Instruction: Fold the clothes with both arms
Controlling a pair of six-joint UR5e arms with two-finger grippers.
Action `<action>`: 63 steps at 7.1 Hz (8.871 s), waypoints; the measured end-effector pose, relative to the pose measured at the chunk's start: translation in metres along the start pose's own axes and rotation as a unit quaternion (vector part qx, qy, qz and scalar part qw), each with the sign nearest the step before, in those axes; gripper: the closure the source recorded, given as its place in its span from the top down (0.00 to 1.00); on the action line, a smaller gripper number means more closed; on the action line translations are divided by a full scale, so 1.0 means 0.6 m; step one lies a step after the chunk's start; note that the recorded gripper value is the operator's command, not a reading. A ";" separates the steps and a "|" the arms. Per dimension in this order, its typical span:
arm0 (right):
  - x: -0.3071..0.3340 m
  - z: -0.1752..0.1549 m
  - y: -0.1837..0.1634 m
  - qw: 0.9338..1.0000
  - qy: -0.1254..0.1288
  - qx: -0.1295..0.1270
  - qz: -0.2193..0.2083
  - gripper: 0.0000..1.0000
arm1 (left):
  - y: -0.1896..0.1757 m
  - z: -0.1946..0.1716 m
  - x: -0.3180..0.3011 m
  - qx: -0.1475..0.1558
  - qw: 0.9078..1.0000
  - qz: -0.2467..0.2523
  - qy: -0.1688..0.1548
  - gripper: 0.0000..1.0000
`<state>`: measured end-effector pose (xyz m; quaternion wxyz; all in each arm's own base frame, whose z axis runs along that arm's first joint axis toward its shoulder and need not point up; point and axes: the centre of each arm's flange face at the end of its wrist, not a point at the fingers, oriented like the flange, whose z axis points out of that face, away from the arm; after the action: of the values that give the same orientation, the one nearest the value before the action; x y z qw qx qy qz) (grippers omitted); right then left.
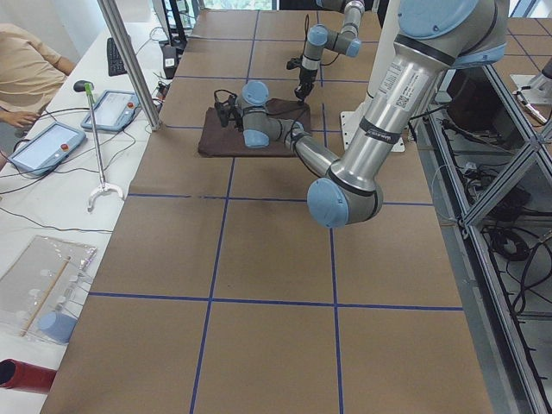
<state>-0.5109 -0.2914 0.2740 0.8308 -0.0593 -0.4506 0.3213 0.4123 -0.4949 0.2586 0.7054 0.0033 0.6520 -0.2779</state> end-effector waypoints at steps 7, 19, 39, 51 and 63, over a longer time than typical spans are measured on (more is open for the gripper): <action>0.001 -0.011 0.004 1.000 -0.004 -0.006 -0.002 0.00 | 0.344 0.069 -0.187 -0.002 0.983 -0.014 -0.181 0.64; 0.002 -0.007 0.005 1.000 -0.002 -0.005 -0.003 0.00 | 0.390 0.071 -0.221 -0.009 0.968 -0.028 -0.247 0.00; -0.242 0.052 -0.198 0.997 -0.008 0.075 -0.028 1.00 | 0.097 0.087 -0.059 0.075 0.978 0.058 -0.185 1.00; 0.289 -0.148 -0.810 0.953 0.071 0.019 -0.293 1.00 | -0.540 -0.401 -0.327 0.013 0.832 0.491 -0.256 1.00; 0.542 -0.271 -0.961 0.933 0.140 -0.060 -0.327 1.00 | -0.649 -0.529 -0.458 -0.124 0.902 0.325 -0.257 1.00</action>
<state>0.0200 -0.5229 0.6333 0.9394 -0.0031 -0.3426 -0.0073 -0.0323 -0.6012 0.6036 0.8942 0.0558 0.4402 0.0589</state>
